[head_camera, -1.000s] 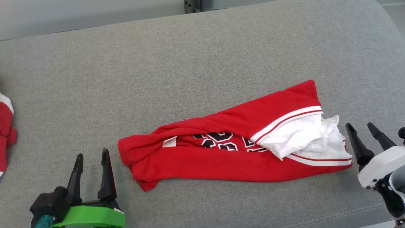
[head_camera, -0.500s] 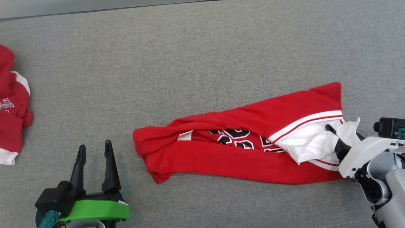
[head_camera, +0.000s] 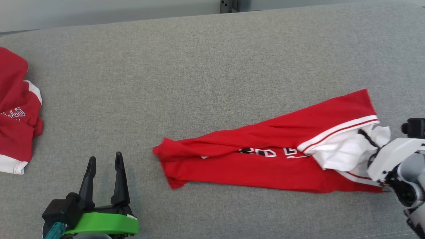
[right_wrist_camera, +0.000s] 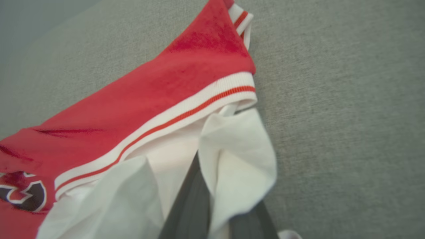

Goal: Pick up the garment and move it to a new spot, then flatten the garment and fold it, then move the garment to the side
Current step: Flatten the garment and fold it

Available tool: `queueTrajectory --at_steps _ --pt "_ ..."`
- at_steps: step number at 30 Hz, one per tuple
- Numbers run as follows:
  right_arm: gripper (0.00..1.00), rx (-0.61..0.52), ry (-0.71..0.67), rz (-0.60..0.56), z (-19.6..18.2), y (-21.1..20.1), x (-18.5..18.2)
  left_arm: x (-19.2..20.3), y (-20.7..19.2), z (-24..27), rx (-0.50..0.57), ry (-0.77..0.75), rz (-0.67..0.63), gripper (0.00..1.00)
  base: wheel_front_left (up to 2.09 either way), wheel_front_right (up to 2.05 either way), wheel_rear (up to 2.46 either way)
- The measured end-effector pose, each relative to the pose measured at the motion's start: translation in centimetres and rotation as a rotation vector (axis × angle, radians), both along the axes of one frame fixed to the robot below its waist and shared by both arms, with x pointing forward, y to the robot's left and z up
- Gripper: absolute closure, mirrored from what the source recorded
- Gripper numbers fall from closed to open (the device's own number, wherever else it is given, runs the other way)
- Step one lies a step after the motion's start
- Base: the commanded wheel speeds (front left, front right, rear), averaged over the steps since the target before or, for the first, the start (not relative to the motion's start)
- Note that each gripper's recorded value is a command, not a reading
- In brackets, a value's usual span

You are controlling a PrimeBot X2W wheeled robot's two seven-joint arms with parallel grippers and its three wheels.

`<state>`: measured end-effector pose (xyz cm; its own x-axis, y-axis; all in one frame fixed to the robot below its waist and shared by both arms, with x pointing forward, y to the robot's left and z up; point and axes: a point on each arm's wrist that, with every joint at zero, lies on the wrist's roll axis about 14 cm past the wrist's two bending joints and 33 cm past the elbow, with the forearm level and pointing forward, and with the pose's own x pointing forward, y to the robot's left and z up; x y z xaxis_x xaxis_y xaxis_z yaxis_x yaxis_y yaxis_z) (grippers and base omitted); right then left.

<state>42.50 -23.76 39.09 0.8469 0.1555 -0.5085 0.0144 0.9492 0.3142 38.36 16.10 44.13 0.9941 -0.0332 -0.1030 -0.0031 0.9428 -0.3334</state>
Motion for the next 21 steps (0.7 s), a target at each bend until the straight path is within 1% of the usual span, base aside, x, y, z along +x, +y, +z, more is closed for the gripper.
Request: queueTrajectory --at_steps 3,7,9,11,13,16,18,21 --pt "1.00 -0.075 -0.033 -0.085 2.1 -5.5 -0.1 0.0 -0.5 0.5 -0.027 -0.014 -0.009 0.00 0.00 0.00 0.00" --pt "1.00 -0.190 -0.053 -0.232 5.3 -13.9 -1.6 0.0 -1.1 1.1 -0.053 -0.028 -0.018 0.00 0.00 0.00 0.00" --pt "1.00 -0.236 -0.067 -0.286 7.0 -16.9 -2.4 0.0 -1.3 1.3 -0.061 -0.033 -0.020 0.00 0.00 0.00 0.00" --pt "1.00 -0.273 -0.087 -0.311 8.6 -18.7 -2.7 0.0 -1.4 1.4 -0.066 -0.035 -0.020 0.00 0.00 0.00 0.00" --pt "1.00 -0.295 -0.105 -0.292 9.6 -18.8 -2.6 0.0 -1.6 1.3 -0.072 -0.032 -0.021 0.00 0.00 0.00 0.00" --pt "1.00 -0.290 -0.134 -0.198 10.3 -15.8 -1.7 0.1 -1.8 1.3 -0.082 -0.029 -0.022 0.00 0.00 0.00 0.00" --pt "1.00 -0.265 -0.135 -0.107 9.6 -12.2 -1.2 0.1 -2.2 1.2 -0.091 -0.026 -0.031 0.00 0.00 0.00 0.00" --pt "1.00 -0.180 -0.143 0.014 8.1 -5.6 -0.7 0.3 -3.1 1.1 -0.098 -0.022 -0.053 0.00 0.00 0.00 0.00"
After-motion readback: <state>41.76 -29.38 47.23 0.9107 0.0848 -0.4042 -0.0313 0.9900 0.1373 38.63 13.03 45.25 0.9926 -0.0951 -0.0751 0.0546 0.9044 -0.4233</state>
